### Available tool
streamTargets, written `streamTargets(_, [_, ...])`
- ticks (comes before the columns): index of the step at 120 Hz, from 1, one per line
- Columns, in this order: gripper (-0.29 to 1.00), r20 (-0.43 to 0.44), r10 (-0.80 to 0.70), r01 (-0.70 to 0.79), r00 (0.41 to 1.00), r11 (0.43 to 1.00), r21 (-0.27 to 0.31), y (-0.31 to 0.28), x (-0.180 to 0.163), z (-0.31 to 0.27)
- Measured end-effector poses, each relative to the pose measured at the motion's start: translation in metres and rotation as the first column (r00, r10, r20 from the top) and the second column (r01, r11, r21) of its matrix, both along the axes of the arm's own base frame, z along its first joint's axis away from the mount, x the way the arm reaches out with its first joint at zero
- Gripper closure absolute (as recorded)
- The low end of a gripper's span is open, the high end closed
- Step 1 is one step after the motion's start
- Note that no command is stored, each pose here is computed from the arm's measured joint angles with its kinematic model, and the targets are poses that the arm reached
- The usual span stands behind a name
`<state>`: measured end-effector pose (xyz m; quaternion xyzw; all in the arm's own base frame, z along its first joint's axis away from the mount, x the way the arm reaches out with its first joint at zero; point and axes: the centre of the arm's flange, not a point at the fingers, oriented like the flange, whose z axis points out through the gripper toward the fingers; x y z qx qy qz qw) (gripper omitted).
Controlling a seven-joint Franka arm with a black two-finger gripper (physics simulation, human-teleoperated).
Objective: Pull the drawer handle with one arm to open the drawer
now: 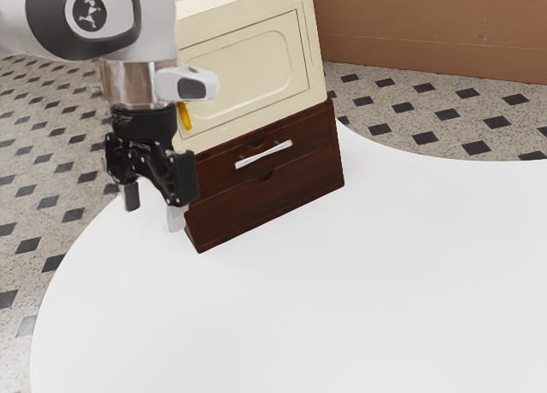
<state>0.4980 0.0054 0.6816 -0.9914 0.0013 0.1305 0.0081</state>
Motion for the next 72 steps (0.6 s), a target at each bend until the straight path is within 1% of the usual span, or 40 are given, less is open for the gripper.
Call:
streamTargets(7, [0.00,0.091,-0.002,0.002,0.996,1.000,0.001,0.001,0.012,0.004])
streamTargets(14, [0.00,0.161,-0.003,0.003,0.987,1.000,0.002,0.002,0.021,0.008])
streamTargets(32, [0.00,0.278,-0.004,0.003,0.960,1.000,0.003,0.006,0.032,0.021])
streamTargets(39, [0.00,0.353,-0.002,0.001,0.936,1.000,0.003,0.007,0.029,0.053])
streamTargets(45, [0.00,0.446,-0.001,-0.001,0.895,1.000,0.005,0.009,0.017,0.099])
streamTargets(49, [0.00,0.485,0.000,-0.003,0.874,1.000,0.005,0.010,0.011,0.118])
streamTargets(56, [0.00,0.502,0.004,-0.010,0.865,1.000,0.009,0.012,0.014,0.124])
streamTargets(66, [0.00,0.469,0.011,-0.023,0.883,1.000,0.021,0.016,0.044,0.096])
streamTargets(72, [0.00,0.454,0.008,-0.021,0.891,0.999,0.025,0.015,0.057,0.084])
